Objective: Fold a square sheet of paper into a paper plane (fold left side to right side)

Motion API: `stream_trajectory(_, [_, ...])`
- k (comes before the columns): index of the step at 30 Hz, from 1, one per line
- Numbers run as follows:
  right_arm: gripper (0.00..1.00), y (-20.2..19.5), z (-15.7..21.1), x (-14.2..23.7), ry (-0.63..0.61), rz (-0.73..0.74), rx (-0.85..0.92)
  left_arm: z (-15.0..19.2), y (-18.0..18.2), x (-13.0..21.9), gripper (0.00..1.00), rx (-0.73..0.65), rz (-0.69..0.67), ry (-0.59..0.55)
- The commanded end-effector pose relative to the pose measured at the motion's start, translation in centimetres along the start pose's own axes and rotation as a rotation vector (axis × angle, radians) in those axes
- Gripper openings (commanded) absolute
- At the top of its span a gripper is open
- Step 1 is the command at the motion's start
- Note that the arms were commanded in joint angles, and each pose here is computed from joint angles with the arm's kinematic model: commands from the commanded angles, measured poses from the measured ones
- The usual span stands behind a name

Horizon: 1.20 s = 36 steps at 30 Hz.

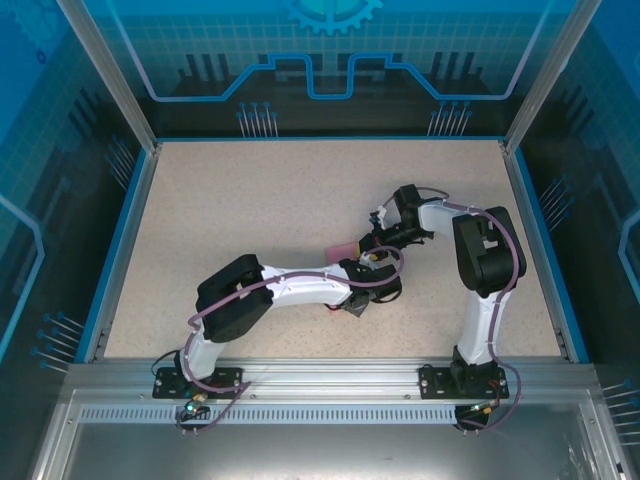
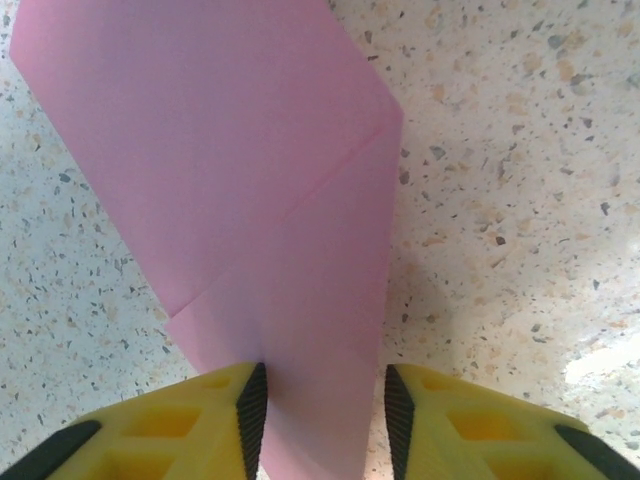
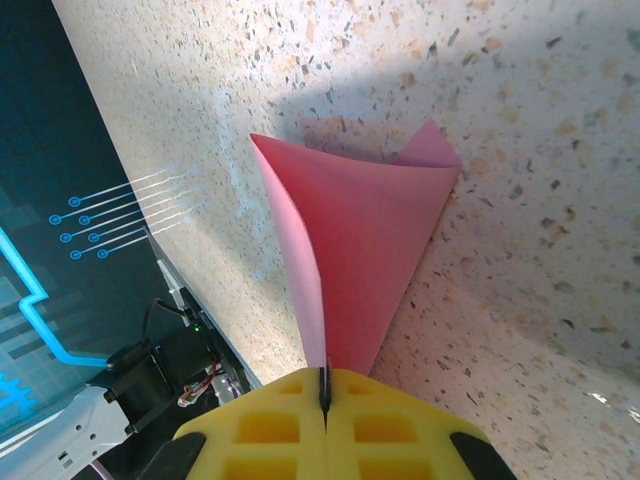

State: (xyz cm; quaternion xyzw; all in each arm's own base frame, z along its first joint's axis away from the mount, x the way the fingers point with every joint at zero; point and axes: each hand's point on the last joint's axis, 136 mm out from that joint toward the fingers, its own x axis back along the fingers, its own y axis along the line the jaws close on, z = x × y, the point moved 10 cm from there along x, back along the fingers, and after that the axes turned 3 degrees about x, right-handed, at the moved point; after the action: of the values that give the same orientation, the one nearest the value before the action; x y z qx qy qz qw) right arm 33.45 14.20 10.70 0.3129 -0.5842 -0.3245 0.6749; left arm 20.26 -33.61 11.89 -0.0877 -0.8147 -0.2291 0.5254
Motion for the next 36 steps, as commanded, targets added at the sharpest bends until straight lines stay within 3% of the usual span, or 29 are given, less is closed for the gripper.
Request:
stream_trajectory(1, [0.00, -0.6, -0.1, -0.1, 0.015, 0.001, -0.041, -0.1, 0.0, 0.1, 0.35, 0.012, -0.027, -0.001])
stream_trajectory(19, [0.02, 0.0, -0.2, 0.6, -0.029, 0.025, -0.005, 0.2, -0.5, -0.4, 0.15, 0.046, 0.032, 0.016])
stream_trajectory(24, [0.19, 1.8, 0.2, 3.6, -0.153, 0.074, 0.069, -0.1, -0.1, -0.2, 0.11, 0.089, 0.075, 0.020])
stream_trajectory(28, [0.45, 2.4, 1.4, 7.0, -0.287, 0.110, 0.110, -0.4, 0.8, 0.1, 0.08, 0.151, 0.152, 0.011])
stream_trajectory(33, [0.59, 1.8, 4.0, 9.9, -0.413, 0.155, 0.140, -0.7, 2.2, 0.6, 0.07, 0.248, 0.294, -0.004])
stream_trajectory(36, [0.64, 1.0, 5.4, 10.1, -0.424, 0.177, 0.151, -1.2, 3.0, 1.1, 0.07, 0.297, 0.392, -0.020])
